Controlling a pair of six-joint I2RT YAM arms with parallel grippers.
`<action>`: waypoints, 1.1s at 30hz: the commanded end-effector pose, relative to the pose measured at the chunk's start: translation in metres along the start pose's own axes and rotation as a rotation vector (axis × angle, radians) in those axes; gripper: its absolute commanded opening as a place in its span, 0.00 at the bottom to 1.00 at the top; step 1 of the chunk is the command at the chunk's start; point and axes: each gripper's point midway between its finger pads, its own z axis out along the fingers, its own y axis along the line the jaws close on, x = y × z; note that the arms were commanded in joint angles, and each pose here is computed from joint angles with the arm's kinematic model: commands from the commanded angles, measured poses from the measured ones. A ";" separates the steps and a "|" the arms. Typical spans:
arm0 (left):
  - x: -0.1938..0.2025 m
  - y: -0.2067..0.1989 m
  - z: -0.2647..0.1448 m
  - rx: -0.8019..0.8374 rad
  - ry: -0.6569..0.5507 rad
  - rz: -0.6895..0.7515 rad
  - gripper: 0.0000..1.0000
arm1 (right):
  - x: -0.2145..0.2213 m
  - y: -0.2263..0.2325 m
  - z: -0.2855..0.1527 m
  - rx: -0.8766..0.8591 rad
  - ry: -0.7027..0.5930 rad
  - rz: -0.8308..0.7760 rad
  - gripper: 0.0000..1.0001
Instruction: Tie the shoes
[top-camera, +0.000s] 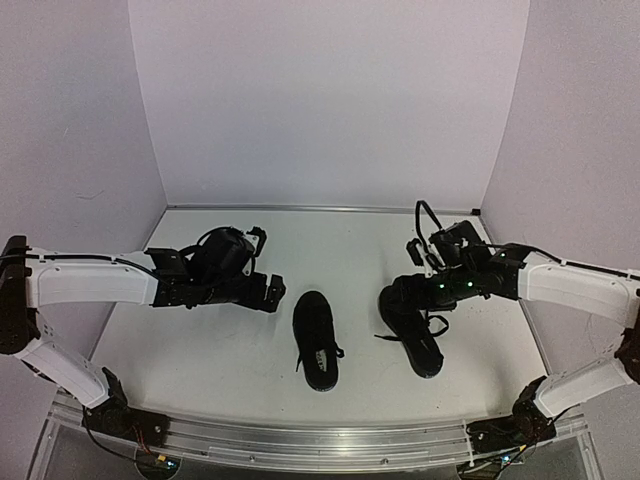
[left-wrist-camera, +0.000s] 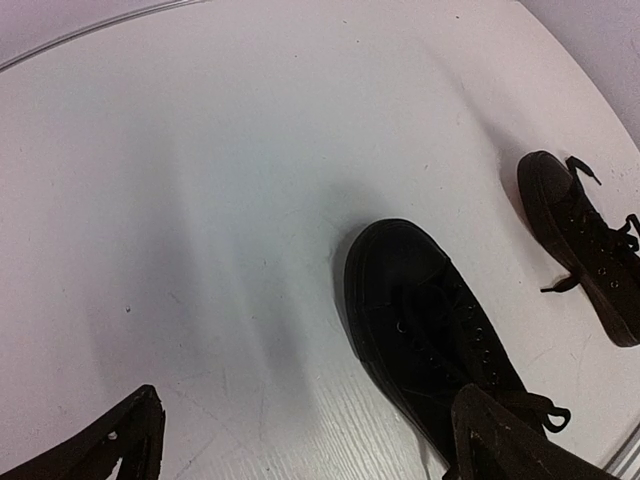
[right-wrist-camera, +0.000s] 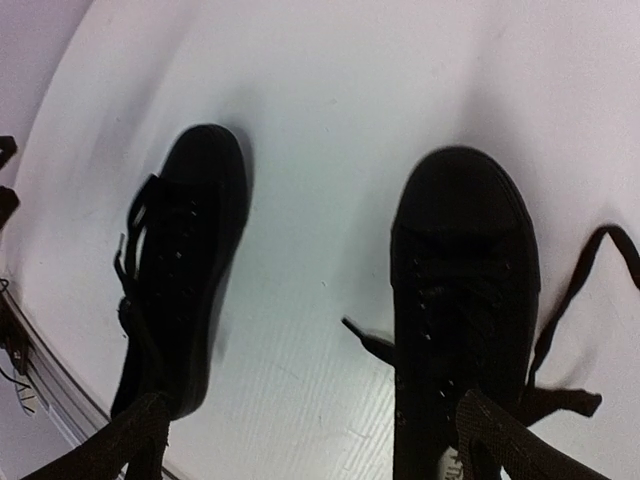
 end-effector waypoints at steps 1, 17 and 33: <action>-0.015 -0.003 -0.008 0.012 -0.038 0.010 1.00 | 0.048 -0.034 0.005 0.136 0.165 0.018 0.91; -0.023 -0.001 -0.017 0.019 -0.090 -0.010 1.00 | 0.074 -0.076 0.040 0.341 0.323 -0.037 0.76; -0.030 0.007 -0.030 -0.001 -0.130 -0.037 1.00 | 0.064 0.014 0.051 -0.052 0.273 0.057 0.00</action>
